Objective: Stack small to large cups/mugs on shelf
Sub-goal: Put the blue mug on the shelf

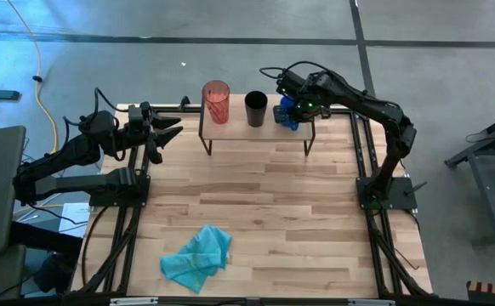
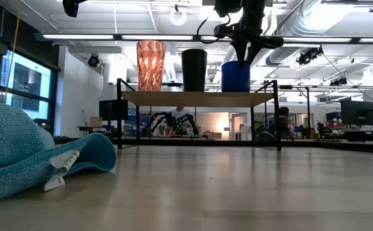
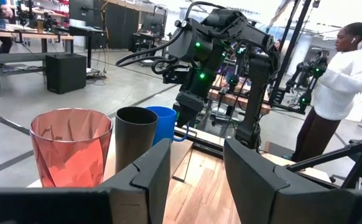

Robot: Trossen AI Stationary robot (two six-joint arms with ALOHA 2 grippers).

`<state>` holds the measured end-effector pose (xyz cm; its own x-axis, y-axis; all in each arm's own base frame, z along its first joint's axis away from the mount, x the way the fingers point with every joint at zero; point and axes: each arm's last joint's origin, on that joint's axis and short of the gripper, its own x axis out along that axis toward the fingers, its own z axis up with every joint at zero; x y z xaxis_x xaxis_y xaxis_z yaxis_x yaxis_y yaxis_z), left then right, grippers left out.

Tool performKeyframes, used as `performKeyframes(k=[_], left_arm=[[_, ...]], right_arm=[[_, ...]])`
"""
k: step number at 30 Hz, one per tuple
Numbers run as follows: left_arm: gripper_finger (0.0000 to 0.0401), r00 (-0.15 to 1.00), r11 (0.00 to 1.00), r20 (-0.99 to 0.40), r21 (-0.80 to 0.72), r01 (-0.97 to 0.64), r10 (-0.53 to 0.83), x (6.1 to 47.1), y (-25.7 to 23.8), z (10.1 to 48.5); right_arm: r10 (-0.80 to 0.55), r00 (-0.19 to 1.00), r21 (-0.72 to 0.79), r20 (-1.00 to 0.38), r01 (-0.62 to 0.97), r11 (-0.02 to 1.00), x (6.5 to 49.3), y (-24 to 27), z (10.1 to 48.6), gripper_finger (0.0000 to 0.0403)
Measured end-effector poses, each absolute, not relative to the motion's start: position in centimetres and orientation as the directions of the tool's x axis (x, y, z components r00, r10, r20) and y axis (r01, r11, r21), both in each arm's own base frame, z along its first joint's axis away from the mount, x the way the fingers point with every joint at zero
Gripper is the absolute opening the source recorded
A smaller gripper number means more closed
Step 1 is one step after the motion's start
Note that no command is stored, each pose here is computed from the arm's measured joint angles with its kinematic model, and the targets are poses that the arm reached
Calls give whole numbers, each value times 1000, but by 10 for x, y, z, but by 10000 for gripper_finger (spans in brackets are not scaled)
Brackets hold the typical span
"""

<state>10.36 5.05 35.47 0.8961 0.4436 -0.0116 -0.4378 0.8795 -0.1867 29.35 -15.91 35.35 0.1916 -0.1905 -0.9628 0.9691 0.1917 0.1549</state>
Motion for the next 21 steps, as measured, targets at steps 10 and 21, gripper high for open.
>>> performKeyframes(k=[10,21], left_arm=[[138,896,879,-22,-186,-439,443,104,50,354],[138,896,878,-33,-186,-441,443,104,50,353]], right_arm=[[-207,224,181,-952,961,210,297,-161,354,72],[-208,228,187,-951,962,201,297,-161,355,133]])
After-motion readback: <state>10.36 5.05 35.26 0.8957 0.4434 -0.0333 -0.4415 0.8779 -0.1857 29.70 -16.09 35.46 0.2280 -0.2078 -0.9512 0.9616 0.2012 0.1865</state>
